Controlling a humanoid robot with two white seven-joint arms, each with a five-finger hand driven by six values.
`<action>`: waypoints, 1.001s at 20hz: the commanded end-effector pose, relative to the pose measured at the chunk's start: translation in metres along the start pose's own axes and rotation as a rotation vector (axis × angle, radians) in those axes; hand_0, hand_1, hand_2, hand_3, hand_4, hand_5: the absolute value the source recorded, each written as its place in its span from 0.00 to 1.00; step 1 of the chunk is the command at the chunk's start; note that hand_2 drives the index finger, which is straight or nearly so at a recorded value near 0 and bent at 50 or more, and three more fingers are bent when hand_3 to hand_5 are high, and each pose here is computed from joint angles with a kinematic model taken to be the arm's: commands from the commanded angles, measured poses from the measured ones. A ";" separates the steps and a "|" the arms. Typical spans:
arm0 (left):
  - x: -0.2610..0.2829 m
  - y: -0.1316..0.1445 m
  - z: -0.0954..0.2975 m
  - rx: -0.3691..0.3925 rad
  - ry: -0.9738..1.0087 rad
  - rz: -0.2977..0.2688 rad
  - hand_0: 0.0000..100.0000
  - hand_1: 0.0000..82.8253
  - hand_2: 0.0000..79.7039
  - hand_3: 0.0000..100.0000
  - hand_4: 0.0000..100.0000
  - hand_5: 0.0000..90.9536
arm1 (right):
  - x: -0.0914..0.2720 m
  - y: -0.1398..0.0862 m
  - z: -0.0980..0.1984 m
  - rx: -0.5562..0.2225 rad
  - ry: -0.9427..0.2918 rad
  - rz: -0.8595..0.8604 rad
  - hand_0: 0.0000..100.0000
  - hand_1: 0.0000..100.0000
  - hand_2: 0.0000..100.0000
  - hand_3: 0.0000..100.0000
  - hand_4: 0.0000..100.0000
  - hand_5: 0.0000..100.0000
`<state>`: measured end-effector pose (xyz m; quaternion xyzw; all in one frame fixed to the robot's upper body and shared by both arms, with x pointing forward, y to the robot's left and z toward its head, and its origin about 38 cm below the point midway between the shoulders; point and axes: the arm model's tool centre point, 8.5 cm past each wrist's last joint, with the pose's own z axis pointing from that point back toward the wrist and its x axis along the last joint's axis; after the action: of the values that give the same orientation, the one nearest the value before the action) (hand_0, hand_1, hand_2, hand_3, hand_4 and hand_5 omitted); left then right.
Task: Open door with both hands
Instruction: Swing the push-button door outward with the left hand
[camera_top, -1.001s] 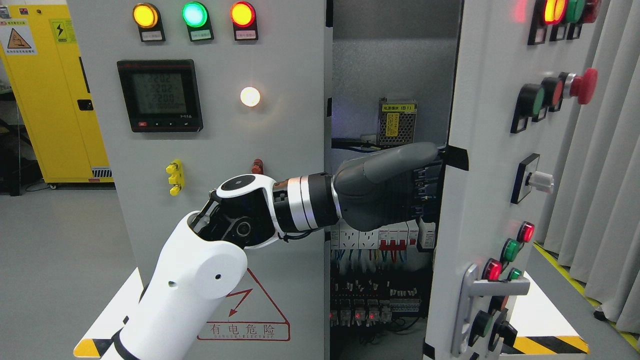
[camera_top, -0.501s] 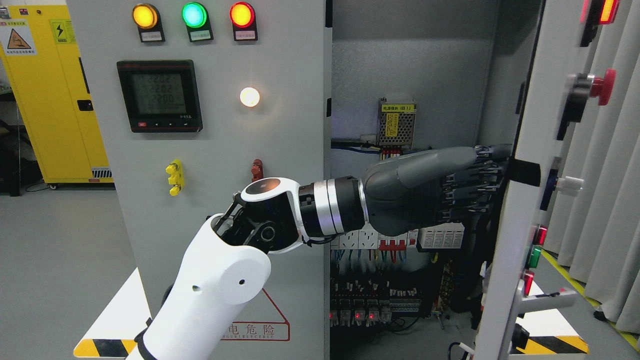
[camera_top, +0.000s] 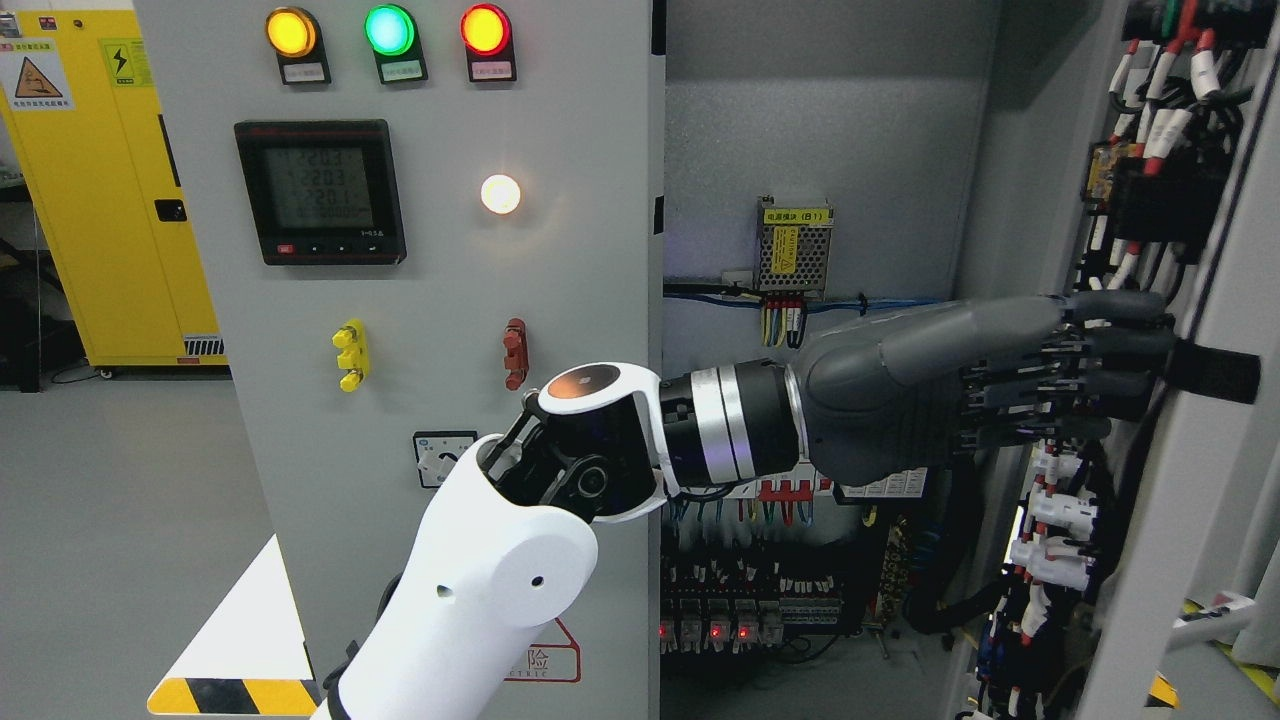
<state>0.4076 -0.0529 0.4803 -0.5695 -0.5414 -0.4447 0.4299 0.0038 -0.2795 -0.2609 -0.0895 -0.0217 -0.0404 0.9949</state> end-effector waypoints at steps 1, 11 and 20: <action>-0.001 -0.024 -0.028 -0.071 -0.008 0.000 0.12 0.67 0.00 0.00 0.00 0.00 | -0.027 -0.001 0.002 -0.002 0.051 0.006 0.00 0.50 0.04 0.00 0.00 0.00; -0.014 -0.027 -0.046 -0.038 0.058 -0.015 0.12 0.67 0.00 0.00 0.00 0.00 | -0.027 -0.001 0.002 -0.002 0.049 0.006 0.00 0.50 0.04 0.00 0.00 0.00; -0.019 -0.032 -0.066 -0.053 0.088 -0.041 0.12 0.67 0.00 0.00 0.00 0.00 | -0.027 -0.001 0.002 -0.002 0.049 0.006 0.00 0.50 0.04 0.00 0.00 0.00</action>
<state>0.3831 -0.0979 0.4875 -0.5543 -0.5438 -0.4662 0.4239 0.0039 -0.2796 -0.2609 -0.0897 -0.0220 -0.0401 0.9949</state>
